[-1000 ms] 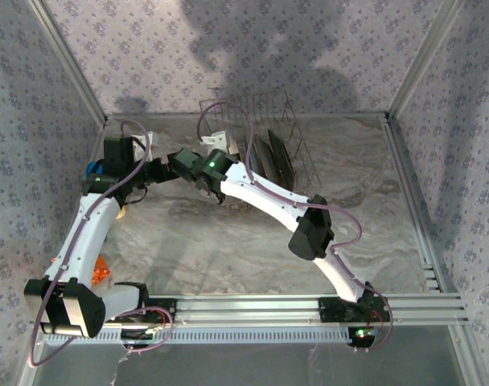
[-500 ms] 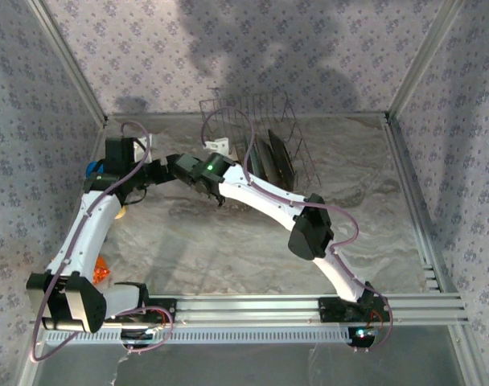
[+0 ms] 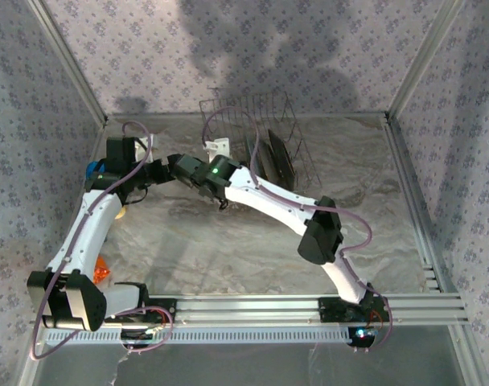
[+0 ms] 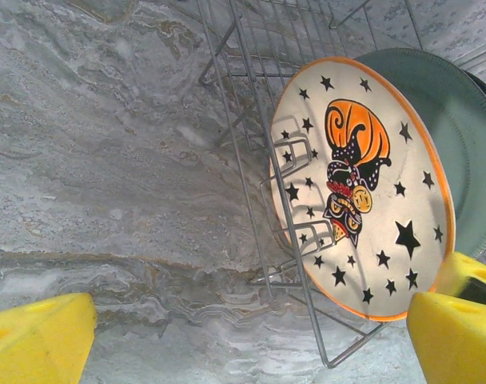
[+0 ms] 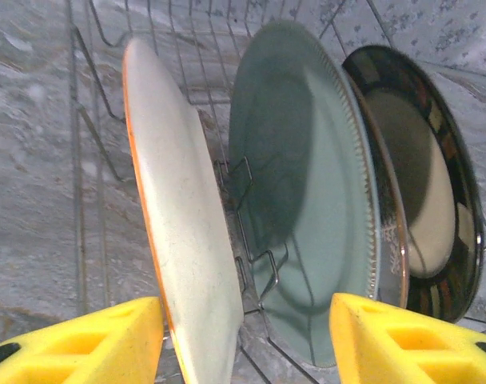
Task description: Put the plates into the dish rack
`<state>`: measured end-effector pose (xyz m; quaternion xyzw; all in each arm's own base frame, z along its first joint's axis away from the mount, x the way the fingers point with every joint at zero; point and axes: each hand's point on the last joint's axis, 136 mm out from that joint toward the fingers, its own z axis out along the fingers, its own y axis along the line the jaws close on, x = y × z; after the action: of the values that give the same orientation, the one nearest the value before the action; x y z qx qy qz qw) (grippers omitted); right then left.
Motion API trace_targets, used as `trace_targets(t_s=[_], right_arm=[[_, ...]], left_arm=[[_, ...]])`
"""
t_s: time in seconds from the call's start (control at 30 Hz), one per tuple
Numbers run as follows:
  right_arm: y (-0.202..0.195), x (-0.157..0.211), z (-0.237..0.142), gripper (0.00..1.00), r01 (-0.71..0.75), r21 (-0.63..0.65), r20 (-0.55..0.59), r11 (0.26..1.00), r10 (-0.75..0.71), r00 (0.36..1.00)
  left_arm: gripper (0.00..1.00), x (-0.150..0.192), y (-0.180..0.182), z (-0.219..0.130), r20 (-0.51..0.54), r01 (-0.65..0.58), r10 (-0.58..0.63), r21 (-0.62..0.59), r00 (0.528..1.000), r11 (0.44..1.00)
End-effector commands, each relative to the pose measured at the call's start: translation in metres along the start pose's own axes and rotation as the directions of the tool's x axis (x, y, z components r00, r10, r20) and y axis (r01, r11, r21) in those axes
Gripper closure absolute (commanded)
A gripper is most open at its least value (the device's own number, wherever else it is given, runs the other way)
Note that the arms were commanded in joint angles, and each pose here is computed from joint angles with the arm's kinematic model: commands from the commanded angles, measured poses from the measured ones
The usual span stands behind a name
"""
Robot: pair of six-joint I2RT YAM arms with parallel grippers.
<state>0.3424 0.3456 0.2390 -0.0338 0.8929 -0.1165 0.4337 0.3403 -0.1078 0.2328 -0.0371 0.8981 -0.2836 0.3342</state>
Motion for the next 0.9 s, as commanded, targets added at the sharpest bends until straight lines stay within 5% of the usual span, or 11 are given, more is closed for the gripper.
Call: trace_targets(t_s=[0.0,0.27,0.57,0.87], right_arm=[[-0.013,-0.026,-0.031,0.39,-0.05,-0.064,0.059,0.997,0.054,0.997],[-0.043,-0.046,-0.059,0.28,-0.118,-0.161,0.11,0.98,0.136,0.985],[-0.091,-0.036,-0.041,0.2,-0.208,-0.184,0.056,0.961,0.222,0.974],[-0.197,-0.015,-0.01,0.0,-0.365,-0.152,-0.026,0.919,0.365,0.93]], left_arm=[[0.01,-0.004,-0.005,0.0,0.001,-0.012,0.012,0.016,1.0,1.0],[0.01,-0.006,0.009,0.005,0.003,-0.029,0.029,-0.05,1.0,0.998],[0.01,-0.007,0.019,0.009,0.0,-0.048,0.048,-0.097,0.999,0.994],[0.01,-0.013,0.03,0.002,0.054,-0.126,0.139,-0.204,0.989,0.971]])
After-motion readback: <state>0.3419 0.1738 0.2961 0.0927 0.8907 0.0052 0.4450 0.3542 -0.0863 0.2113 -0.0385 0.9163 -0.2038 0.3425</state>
